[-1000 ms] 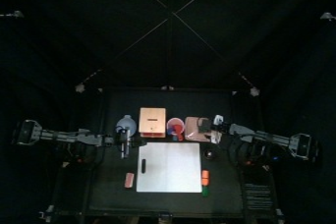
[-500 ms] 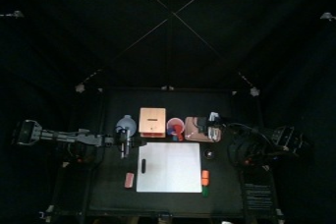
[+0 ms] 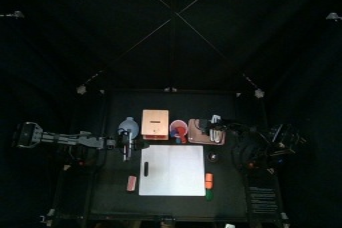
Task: Place sushi on board then cut the sushi with the knife then place the pieces on the plate
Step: Place the sushi on the board
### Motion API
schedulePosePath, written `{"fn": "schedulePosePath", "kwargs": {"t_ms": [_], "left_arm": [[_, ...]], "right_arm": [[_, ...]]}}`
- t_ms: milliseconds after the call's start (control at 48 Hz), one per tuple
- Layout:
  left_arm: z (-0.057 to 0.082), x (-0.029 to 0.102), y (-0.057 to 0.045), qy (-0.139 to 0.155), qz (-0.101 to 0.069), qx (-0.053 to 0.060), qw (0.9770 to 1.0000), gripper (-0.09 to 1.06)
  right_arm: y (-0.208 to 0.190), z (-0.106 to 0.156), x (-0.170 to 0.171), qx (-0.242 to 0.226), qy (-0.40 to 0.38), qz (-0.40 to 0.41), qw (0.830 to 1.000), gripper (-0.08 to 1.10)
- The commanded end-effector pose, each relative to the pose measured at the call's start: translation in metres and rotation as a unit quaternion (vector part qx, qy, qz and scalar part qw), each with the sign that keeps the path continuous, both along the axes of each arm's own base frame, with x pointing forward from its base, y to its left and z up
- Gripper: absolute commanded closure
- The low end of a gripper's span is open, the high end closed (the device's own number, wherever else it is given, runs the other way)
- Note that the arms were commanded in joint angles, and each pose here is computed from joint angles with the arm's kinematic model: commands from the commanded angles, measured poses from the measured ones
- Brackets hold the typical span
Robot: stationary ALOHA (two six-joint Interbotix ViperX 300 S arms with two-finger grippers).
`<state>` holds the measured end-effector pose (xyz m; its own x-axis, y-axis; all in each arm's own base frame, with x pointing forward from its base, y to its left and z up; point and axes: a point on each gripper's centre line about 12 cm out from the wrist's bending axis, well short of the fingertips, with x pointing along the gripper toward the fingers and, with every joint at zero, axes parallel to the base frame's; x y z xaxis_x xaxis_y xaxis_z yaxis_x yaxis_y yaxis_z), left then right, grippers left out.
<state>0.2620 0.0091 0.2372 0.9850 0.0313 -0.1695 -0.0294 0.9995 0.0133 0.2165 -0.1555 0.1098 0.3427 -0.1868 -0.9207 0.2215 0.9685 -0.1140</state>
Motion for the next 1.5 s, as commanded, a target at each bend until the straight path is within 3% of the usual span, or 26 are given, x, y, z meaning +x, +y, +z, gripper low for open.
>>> {"fn": "schedulePosePath", "kwargs": {"t_ms": [21,417,625,875,1208,1500], "left_arm": [[0.005,0.002,0.001,-0.008,0.002,-0.001,1.0000,0.98],[0.004,0.002,0.001,-0.007,0.002,0.000,1.0000,0.98],[0.003,0.002,0.001,-0.005,0.002,0.000,1.0000,0.98],[-0.001,0.000,0.000,0.002,0.001,0.001,1.0000,0.98],[-0.004,-0.002,0.000,0.005,0.001,0.001,1.0000,0.98],[-0.005,-0.004,0.000,0.005,0.000,0.001,1.0000,0.98]], "right_arm": [[-0.003,0.025,0.006,-0.002,-0.036,-0.021,0.999,0.49],[0.031,0.085,0.016,0.094,-0.110,-0.166,0.975,0.47],[0.073,0.096,0.028,0.135,-0.143,-0.215,0.957,0.47],[0.130,0.099,0.050,0.194,-0.185,-0.280,0.922,0.47],[0.187,0.086,0.084,0.190,-0.189,-0.379,0.886,0.47],[0.220,0.083,0.124,0.171,-0.206,-0.497,0.825,0.47]]}}
